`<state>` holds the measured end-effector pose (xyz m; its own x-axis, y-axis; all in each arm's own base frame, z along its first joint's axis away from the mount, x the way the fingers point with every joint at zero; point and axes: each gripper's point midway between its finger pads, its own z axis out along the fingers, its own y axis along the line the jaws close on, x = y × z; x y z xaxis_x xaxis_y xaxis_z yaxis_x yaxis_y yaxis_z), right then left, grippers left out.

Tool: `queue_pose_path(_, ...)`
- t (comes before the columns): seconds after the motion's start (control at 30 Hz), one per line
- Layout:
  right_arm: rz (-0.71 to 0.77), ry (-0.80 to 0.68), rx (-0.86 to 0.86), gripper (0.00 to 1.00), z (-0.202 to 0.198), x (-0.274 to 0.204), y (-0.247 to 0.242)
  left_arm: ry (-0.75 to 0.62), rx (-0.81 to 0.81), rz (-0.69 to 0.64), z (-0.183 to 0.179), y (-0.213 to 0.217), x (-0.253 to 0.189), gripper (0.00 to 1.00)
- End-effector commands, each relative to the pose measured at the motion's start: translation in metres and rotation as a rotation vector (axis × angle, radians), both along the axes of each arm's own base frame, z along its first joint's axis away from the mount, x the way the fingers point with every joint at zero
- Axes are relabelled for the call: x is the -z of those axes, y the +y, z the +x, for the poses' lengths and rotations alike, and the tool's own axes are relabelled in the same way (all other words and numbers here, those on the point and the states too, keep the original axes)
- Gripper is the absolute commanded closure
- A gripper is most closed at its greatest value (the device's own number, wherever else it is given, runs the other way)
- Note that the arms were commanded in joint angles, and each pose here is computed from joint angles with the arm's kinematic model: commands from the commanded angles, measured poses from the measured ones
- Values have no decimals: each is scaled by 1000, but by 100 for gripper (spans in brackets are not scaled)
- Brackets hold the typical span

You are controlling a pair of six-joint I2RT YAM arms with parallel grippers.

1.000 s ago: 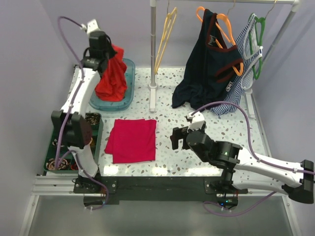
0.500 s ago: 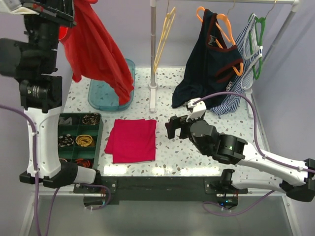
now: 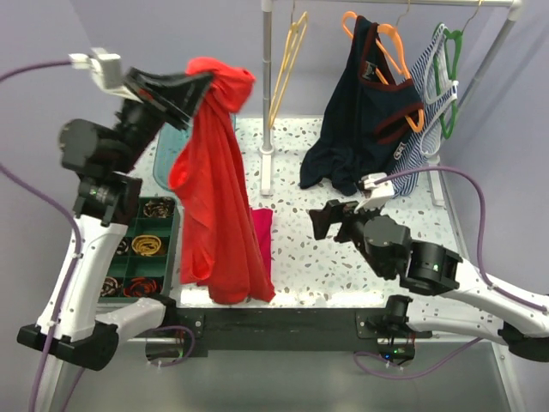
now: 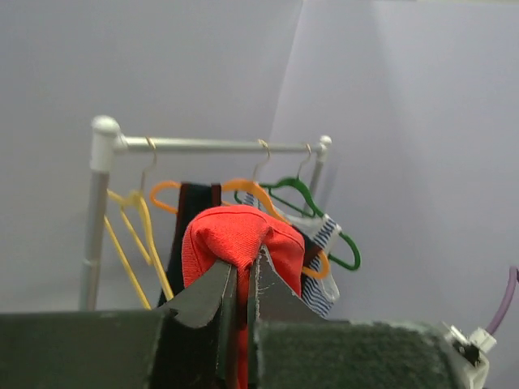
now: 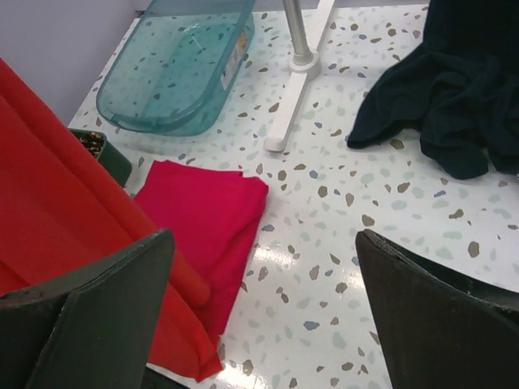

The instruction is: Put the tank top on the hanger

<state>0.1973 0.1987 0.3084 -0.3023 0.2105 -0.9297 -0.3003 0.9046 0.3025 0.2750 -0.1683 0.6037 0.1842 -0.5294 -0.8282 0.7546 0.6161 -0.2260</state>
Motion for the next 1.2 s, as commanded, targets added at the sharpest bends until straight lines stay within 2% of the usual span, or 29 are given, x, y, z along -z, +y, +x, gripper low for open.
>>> queue_pose_path(0.0, -10, 61, 100, 1, -3, 25, -26, 78, 150, 30, -12, -42, 51, 100)
queue_pose_path(0.1, -22, 98, 141, 1, -6, 41, -39, 212, 245, 68, -16, -84, 119, 100)
queue_pose_path(0.13, -19, 116, 150, 1, -8, 47, -42, 251, 303, 89, -30, -108, 138, 100)
queue_pose_path(0.17, -23, 127, 155, 1, -9, 52, -44, 330, 290, 133, -24, -122, 178, 100)
queue_pose_path(0.2, -40, 143, 159, 1, -11, 61, -46, 369, 301, 162, -28, -134, 199, 100)
queue_pose_path(0.33, -36, 197, 190, 2, -16, 82, -52, 545, 385, 302, -64, -184, 294, 99)
queue_pose_path(0.37, -33, 202, 201, 1, -16, 85, -55, 593, 360, 336, -63, -188, 315, 90)
queue_pose_path(0.4, -42, 208, 209, 1, -17, 92, -57, 626, 343, 358, -63, -190, 330, 59)
queue_pose_path(0.43, -34, 213, 213, 1, -17, 94, -58, 668, 323, 369, -63, -189, 344, 47)
queue_pose_path(0.47, -30, 213, 216, 1, -18, 95, -59, 703, 253, 383, -55, -180, 354, 27)
queue_pose_path(0.53, -30, 214, 215, 1, -17, 100, -57, 722, 161, 383, -44, -169, 353, 16)
queue_pose_path(0.57, -49, 218, 217, 1, -16, 105, -55, 748, 50, 389, -34, -150, 356, 10)
queue_pose_path(0.7, -106, 223, 202, 1, -9, 115, -37, 910, -318, 384, -2, -77, 372, 8)
queue_pose_path(0.8, -169, 253, 193, 3, -1, 132, -24, 1031, -472, 370, 8, -25, 400, 16)
queue_pose_path(0.83, -191, 304, 129, 4, -3, 143, -14, 1049, -462, 385, 5, -19, 410, 17)
queue_pose_path(0.87, -198, 363, 147, 4, 8, 160, -20, 1061, -461, 385, 6, -15, 414, 21)
queue_pose_path(0.97, -169, 461, 94, 18, 20, 194, -9, 1053, -396, 425, 12, -22, 417, 30)
queue_pose_path(1.07, -189, 474, 133, 19, 24, 206, -13, 1021, -284, 506, 20, -50, 417, 34)
queue_pose_path(1.17, -146, 481, 181, 19, 16, 210, -29, 1027, -187, 591, 29, -75, 425, 37)
